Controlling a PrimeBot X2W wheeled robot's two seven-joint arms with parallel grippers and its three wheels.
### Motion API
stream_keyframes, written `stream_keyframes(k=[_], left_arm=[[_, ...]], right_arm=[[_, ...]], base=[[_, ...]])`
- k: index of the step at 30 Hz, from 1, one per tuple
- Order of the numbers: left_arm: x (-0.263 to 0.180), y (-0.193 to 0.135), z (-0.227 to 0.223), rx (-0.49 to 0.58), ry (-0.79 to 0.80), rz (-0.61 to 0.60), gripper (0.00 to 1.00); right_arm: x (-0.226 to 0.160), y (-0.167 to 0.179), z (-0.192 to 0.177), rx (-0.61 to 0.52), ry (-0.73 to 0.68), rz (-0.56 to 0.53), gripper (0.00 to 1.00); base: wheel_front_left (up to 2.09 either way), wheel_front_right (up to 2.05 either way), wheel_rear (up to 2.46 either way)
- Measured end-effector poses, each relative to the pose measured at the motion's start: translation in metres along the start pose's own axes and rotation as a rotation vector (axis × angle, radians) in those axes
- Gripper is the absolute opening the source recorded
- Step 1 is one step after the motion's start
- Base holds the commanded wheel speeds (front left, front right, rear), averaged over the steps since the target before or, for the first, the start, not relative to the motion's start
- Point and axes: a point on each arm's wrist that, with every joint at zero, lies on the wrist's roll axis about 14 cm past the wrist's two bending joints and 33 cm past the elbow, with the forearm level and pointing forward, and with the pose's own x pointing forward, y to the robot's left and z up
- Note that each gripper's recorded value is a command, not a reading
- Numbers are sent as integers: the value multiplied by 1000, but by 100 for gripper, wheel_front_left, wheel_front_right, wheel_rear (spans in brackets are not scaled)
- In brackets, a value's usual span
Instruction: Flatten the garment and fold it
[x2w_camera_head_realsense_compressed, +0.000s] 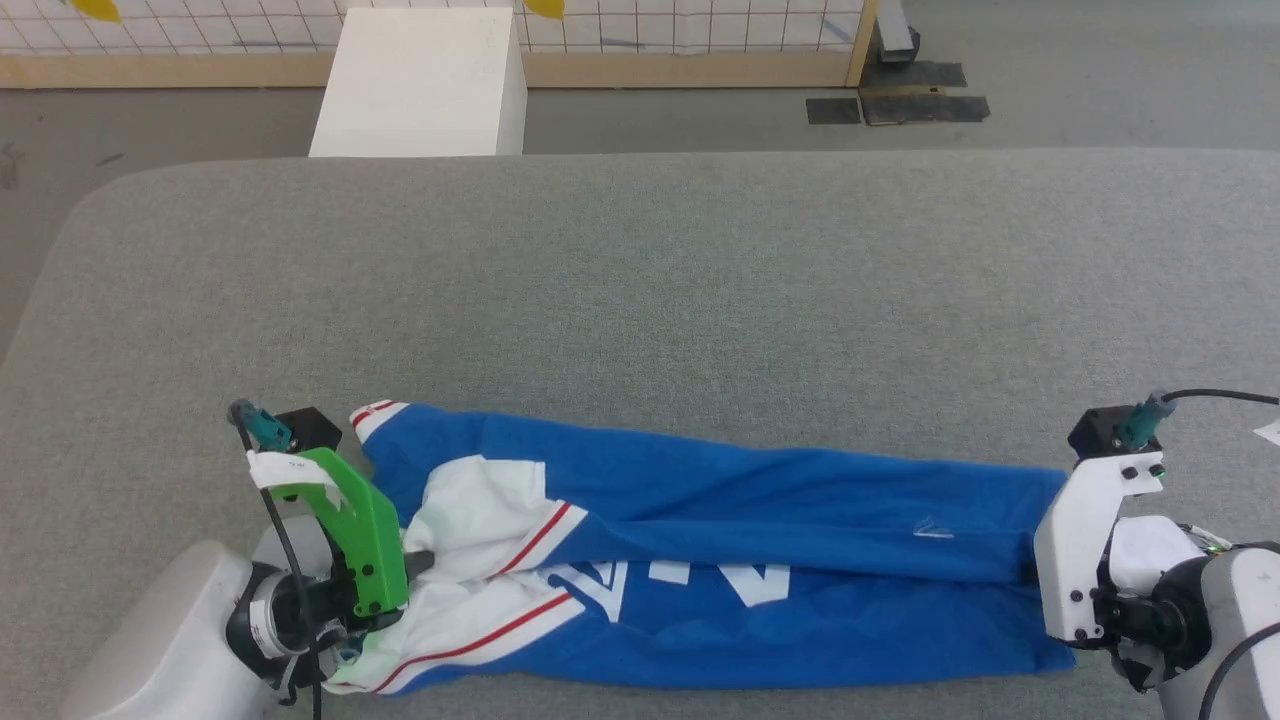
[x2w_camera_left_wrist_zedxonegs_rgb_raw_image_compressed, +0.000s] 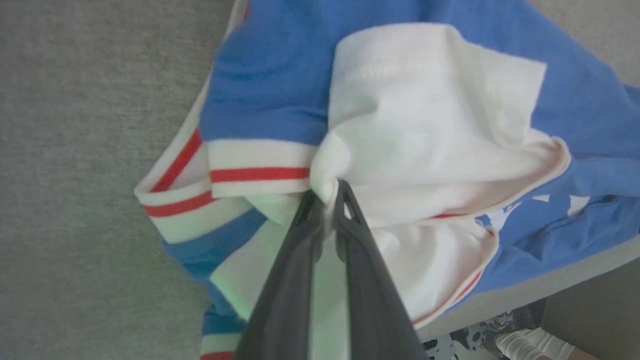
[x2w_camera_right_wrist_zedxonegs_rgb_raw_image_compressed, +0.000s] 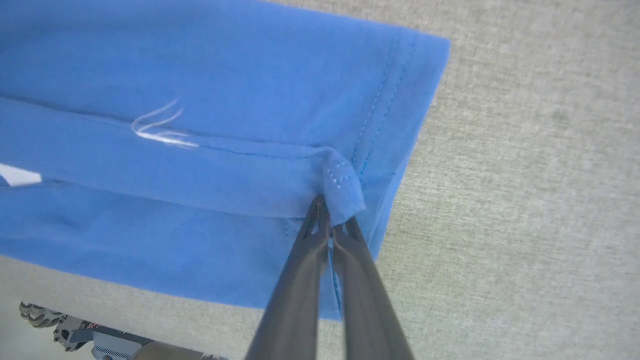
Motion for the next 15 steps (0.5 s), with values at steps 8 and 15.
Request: stream_keyframes(k=[8, 15], left_arm=[[-1, 3, 0, -15, -1, 16, 100], [-18, -5, 12, 0, -47, 15, 100]], right_arm=[[1, -1, -5, 13, 2, 2, 100], [-15, -4, 7, 36, -78, 14, 100]], base=[[0, 0, 0], [0, 0, 0]])
